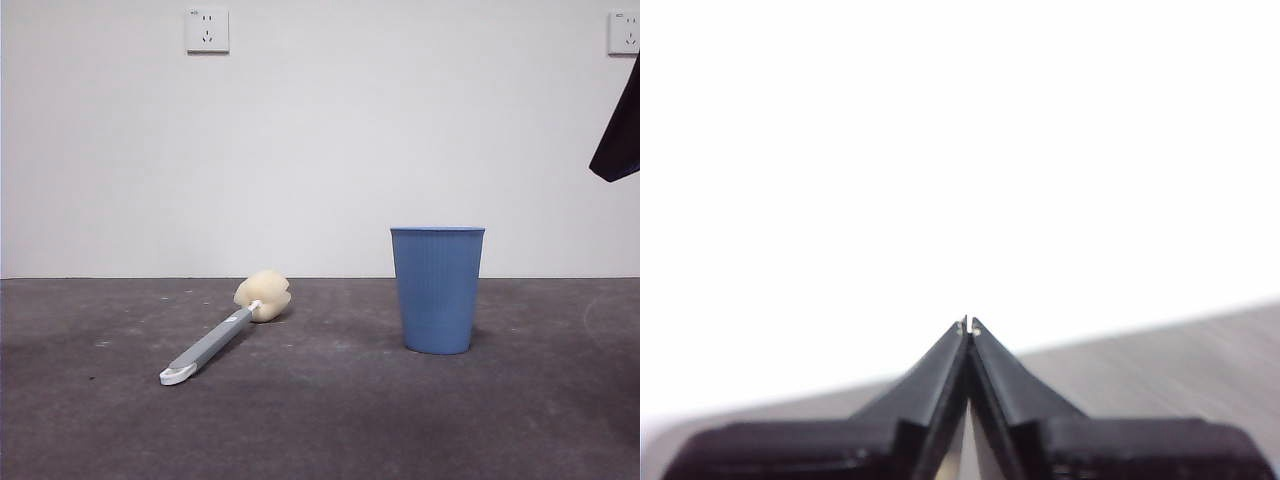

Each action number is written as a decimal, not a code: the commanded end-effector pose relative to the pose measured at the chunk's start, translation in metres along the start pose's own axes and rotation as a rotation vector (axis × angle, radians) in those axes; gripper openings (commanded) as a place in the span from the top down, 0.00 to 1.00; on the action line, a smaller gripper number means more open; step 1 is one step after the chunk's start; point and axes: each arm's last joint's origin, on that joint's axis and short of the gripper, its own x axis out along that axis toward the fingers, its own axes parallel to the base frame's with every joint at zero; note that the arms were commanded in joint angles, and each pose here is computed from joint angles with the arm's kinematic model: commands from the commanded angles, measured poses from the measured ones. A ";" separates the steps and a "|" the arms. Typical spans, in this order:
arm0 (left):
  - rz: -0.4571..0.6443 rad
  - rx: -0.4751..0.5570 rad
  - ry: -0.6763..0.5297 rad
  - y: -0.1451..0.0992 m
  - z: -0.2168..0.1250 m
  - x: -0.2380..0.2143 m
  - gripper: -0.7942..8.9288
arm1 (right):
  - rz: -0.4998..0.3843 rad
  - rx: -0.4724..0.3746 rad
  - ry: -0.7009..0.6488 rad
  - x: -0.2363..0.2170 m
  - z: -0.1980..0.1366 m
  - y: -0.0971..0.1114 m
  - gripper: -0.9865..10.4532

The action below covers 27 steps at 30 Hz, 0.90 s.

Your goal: Pick up the cup brush,pick up the cup,insert the brush into the cup,clean the cup,put the cup brush back,put the cup back to the fixed position on the table

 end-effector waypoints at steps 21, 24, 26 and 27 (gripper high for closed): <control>0.130 -0.082 0.203 0.002 -0.195 -0.024 0.92 | 0.004 0.003 -0.006 -0.001 0.001 0.001 0.91; 0.130 -0.085 0.224 0.001 -0.200 -0.026 0.92 | 0.004 0.003 -0.006 -0.001 0.001 0.001 0.91; 0.130 -0.089 0.253 0.001 -0.203 -0.028 0.92 | 0.004 0.003 -0.006 -0.001 0.001 0.001 0.91; 0.131 -0.091 0.267 0.001 -0.204 -0.029 0.92 | 0.004 0.003 -0.006 -0.001 0.001 0.001 0.91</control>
